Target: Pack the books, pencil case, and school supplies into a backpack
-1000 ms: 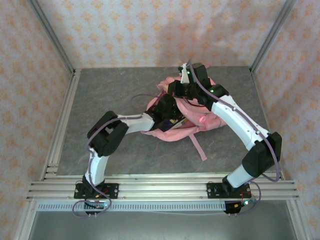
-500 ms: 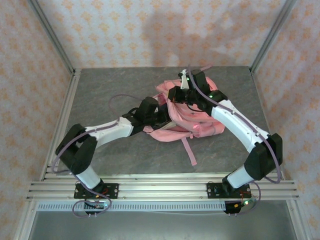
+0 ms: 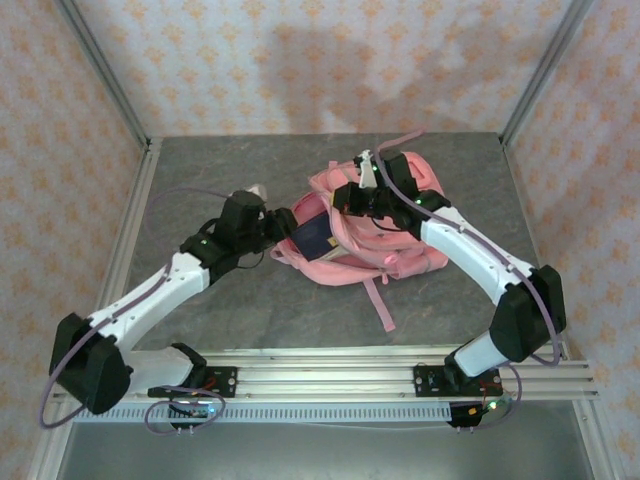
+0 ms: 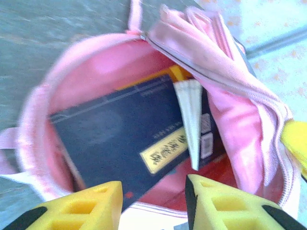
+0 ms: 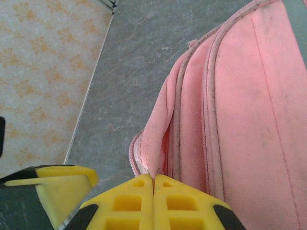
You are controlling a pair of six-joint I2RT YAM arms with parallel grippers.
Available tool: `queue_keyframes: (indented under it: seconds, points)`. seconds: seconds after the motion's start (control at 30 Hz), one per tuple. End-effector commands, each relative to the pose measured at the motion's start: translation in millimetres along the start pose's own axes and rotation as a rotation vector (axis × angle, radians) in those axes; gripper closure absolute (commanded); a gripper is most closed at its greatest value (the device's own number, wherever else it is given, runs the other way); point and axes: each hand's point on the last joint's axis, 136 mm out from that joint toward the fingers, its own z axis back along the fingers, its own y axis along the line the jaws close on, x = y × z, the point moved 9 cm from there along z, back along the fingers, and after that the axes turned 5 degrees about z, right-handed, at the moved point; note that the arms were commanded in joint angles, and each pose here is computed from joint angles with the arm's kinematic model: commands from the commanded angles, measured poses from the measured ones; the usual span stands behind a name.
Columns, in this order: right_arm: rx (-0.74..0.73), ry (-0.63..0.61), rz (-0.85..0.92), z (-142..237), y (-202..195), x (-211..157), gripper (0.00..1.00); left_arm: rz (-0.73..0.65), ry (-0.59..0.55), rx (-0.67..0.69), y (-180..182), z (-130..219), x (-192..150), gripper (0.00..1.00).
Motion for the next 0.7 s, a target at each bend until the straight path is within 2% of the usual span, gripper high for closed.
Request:
queue_keyframes:
  seconds: [0.0, 0.1, 0.23, 0.43, 0.63, 0.67]
  points:
    - [0.034, -0.02, -0.016, -12.7, 7.7, -0.7, 1.0, 0.009, -0.025, 0.095, 21.6, 11.1, -7.6, 0.63]
    - [0.013, -0.016, -0.029, -33.4, 13.0, -3.0, 1.0, 0.012, -0.032, 0.095, 26.9, 15.9, -10.7, 0.67]
    - [-0.006, -0.034, -0.089, -61.3, 16.8, -2.6, 1.0, -0.006, 0.02, 0.076, 27.5, 14.1, -20.5, 0.77]
    - [-0.085, -0.049, -0.131, -80.0, 9.1, -4.7, 1.0, -0.069, 0.065, 0.076, 30.1, 13.2, -40.9, 0.76]
    - [-0.065, -0.018, -0.129, -87.7, 9.4, -10.0, 1.0, -0.107, 0.116, 0.061, 29.6, 0.8, -61.0, 0.79]
    - [-0.065, -0.023, -0.126, -87.7, 11.1, -9.7, 0.98, -0.117, 0.128, 0.058, 27.2, -2.4, -65.6, 0.8]
